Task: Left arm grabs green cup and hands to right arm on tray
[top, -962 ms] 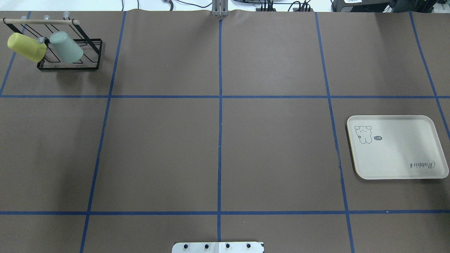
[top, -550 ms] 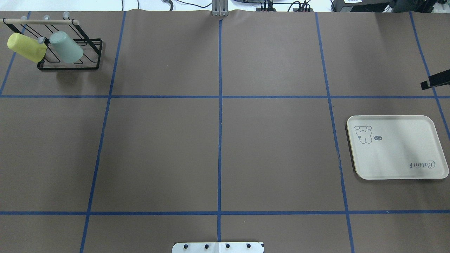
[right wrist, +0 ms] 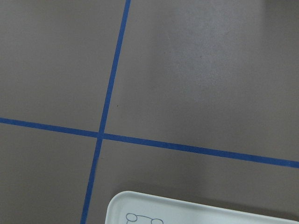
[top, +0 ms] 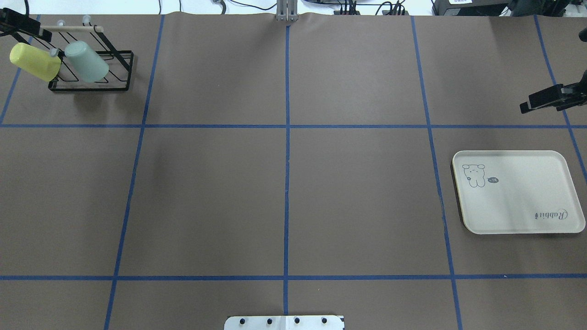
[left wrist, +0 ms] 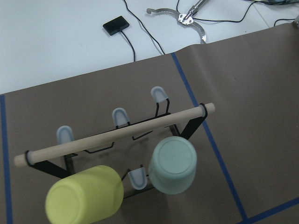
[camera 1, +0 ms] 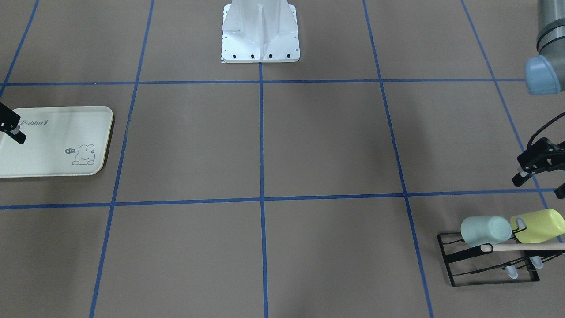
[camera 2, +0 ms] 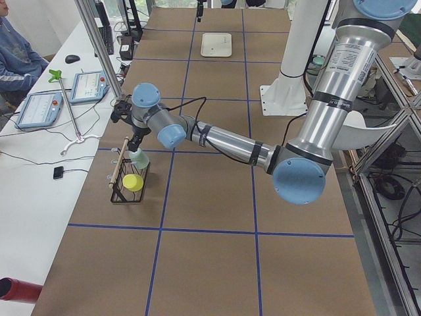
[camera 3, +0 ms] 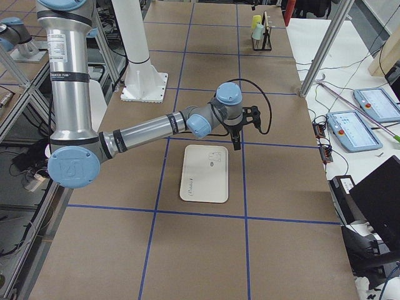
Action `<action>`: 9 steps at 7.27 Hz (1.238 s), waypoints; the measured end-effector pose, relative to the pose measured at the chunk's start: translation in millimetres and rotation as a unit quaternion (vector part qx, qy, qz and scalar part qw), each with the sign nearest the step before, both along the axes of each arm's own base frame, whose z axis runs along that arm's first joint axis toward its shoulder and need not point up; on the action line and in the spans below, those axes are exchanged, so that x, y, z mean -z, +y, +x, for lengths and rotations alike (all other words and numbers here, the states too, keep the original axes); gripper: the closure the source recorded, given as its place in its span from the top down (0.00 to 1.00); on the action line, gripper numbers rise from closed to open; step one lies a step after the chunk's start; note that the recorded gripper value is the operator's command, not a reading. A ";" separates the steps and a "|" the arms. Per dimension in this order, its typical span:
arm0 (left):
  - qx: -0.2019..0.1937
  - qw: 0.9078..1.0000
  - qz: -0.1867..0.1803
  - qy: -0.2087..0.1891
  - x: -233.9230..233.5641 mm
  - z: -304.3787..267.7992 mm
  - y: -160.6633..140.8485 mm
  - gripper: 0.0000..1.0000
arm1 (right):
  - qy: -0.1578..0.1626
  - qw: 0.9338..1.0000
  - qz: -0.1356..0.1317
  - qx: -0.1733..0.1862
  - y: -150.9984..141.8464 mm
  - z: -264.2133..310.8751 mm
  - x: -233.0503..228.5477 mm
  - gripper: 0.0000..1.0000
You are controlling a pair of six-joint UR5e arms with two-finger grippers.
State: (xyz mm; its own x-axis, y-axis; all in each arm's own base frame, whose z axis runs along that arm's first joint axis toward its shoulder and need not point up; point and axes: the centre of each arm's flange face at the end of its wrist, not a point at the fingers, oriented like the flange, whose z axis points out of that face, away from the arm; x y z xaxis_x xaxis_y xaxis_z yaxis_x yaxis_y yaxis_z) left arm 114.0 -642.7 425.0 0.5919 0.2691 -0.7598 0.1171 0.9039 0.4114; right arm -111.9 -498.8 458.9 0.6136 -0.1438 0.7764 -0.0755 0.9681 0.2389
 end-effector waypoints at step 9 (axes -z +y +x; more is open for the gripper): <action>-0.053 0.997 -0.035 -0.053 -48.7 89.6 -59.7 1.00 | 0.000 1.000 -0.001 0.000 0.3 -1.2 -0.2 1.00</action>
